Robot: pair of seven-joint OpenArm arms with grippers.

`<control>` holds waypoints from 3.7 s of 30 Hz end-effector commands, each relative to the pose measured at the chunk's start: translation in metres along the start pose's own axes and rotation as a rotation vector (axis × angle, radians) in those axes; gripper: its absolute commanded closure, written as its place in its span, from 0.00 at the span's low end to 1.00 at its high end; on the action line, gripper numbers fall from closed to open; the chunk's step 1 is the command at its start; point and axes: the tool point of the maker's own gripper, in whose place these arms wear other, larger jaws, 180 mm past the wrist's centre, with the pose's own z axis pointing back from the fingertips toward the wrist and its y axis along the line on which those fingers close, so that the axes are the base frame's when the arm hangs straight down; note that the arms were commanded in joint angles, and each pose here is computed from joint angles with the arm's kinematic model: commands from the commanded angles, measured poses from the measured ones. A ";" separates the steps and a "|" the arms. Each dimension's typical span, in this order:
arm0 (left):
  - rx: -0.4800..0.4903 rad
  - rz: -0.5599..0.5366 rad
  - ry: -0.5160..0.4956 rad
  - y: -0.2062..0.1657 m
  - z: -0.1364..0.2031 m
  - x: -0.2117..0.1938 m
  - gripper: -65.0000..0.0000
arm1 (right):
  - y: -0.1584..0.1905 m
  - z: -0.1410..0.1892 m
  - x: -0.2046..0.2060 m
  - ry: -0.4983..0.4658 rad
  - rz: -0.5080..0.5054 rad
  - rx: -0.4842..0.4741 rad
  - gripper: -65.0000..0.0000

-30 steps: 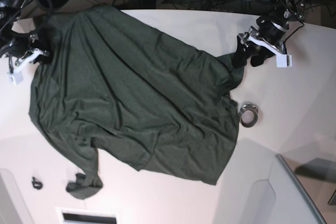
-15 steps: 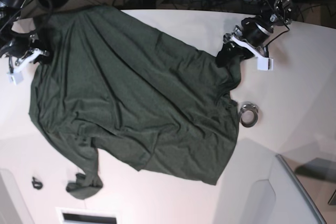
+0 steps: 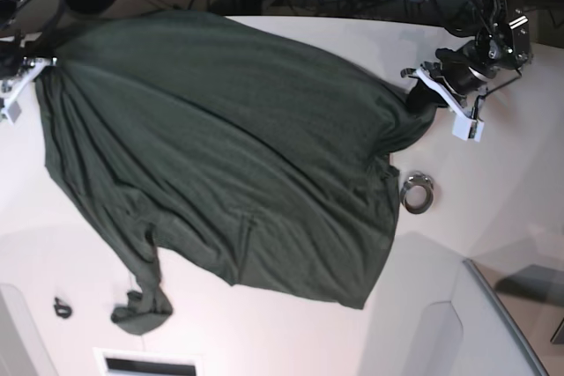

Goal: Layout the t-shirt on the table in an organized manner, then fold the t-shirt properly
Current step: 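Pull the shirt edge with the left gripper away from the right gripper, then release the shirt edge with the left gripper and lift it away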

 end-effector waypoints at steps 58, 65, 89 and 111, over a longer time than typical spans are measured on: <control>0.027 -0.343 0.099 -0.048 -0.068 0.083 1.00 | -0.072 0.039 0.225 -0.319 -0.099 -0.089 1.00; 0.060 -0.391 0.095 -0.043 -0.045 0.070 1.00 | -0.085 0.056 0.210 -0.330 -0.089 -0.129 1.00; 0.105 -0.459 0.187 -0.052 -0.007 0.038 1.00 | -0.114 0.055 0.169 -0.266 -0.120 -0.183 0.99; 0.068 -0.408 0.370 -0.048 0.006 -0.048 1.00 | -0.116 0.026 0.113 -0.200 -0.198 -0.161 0.99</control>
